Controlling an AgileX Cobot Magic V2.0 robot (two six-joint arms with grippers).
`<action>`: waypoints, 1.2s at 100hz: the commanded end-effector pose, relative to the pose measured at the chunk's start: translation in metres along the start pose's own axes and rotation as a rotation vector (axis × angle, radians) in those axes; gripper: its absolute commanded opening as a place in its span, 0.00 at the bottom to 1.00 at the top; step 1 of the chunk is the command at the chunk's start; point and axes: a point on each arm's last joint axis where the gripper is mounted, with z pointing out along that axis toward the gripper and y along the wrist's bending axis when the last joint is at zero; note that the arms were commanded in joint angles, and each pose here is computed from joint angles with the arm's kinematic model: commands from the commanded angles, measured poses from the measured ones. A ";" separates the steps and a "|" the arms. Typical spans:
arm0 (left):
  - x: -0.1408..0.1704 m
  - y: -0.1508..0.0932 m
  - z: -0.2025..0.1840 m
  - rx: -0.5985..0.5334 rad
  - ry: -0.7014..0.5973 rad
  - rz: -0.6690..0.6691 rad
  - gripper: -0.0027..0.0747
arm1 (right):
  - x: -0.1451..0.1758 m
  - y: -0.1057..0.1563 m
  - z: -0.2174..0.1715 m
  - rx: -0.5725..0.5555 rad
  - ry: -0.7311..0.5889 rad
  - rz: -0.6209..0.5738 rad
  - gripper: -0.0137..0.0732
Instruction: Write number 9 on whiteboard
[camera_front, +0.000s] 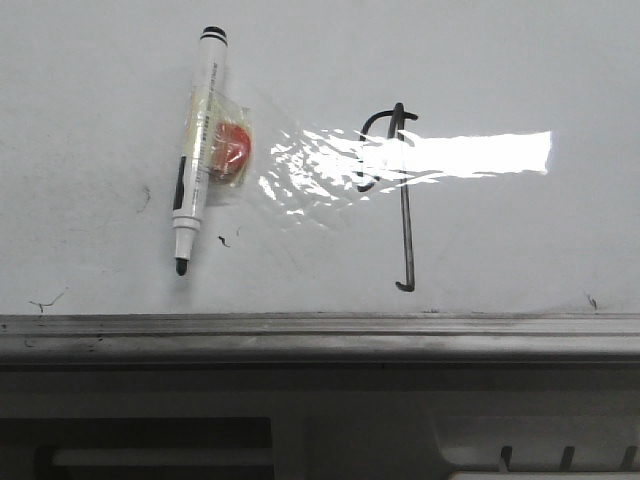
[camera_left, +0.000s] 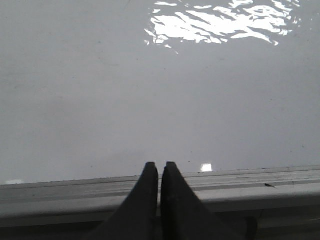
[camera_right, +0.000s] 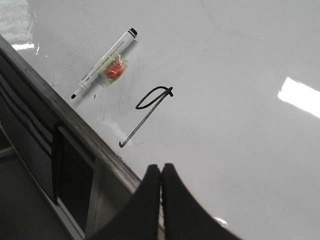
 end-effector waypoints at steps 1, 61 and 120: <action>0.004 0.000 0.001 -0.003 -0.047 -0.012 0.01 | -0.012 -0.005 -0.002 0.039 -0.071 0.002 0.10; 0.004 0.000 0.001 -0.003 -0.047 -0.012 0.01 | -0.011 -0.005 -0.002 0.038 -0.068 0.002 0.10; 0.004 0.000 0.001 -0.003 -0.047 -0.012 0.01 | 0.022 -0.015 0.018 0.482 -0.019 0.290 0.10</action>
